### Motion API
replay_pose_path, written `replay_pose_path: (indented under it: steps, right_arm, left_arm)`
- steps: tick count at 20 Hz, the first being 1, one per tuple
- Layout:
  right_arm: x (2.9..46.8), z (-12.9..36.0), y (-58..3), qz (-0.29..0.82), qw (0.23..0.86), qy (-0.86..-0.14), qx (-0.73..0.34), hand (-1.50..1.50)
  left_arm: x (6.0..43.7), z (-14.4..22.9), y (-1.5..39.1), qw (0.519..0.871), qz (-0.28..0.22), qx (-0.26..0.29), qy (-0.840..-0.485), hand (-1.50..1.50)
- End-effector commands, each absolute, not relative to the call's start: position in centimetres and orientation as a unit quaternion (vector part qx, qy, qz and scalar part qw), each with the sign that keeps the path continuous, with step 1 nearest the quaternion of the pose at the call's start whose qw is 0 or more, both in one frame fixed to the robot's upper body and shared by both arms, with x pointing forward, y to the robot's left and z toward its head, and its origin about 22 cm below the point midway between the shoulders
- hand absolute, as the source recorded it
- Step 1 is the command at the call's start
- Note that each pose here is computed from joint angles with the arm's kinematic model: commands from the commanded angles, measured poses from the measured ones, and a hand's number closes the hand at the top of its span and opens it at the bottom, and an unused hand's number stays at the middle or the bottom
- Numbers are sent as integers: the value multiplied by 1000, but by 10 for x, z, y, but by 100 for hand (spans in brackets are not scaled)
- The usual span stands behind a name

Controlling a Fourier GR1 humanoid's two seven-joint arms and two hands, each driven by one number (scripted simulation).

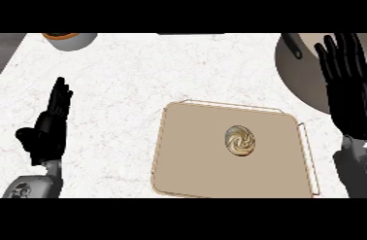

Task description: Pick the cupcake from the tray and place it in the pot

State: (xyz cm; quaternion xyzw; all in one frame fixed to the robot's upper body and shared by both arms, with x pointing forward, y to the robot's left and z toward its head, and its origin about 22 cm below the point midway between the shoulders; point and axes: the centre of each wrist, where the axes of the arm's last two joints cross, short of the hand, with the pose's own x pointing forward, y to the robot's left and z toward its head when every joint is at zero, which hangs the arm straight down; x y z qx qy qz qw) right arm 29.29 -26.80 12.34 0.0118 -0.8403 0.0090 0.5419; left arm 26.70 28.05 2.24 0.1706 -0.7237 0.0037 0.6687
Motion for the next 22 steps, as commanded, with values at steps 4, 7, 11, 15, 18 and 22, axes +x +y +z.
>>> replay_pose_path:
  steps: [4,7,11,15,18,22]
  right_arm:
    - [306,87,-200,85,626,-764,129,-150]
    - [308,128,-239,333,540,-771,-56,-150]
    - [268,65,-222,209,513,-821,-136,-150]
    - [225,72,-239,260,473,-830,-141,-150]
    - [211,107,-254,315,490,-786,-206,-150]
    - [202,152,-252,391,512,-725,-244,-150]
  left_arm:
    - [278,39,245,700,-25,73,-710,0]
    - [275,29,239,713,-21,63,-698,0]
    - [269,41,225,740,-5,11,-673,0]
    - [264,53,242,742,0,10,-671,0]
    - [261,49,231,741,3,22,-671,0]
    - [260,60,232,743,1,18,-669,0]
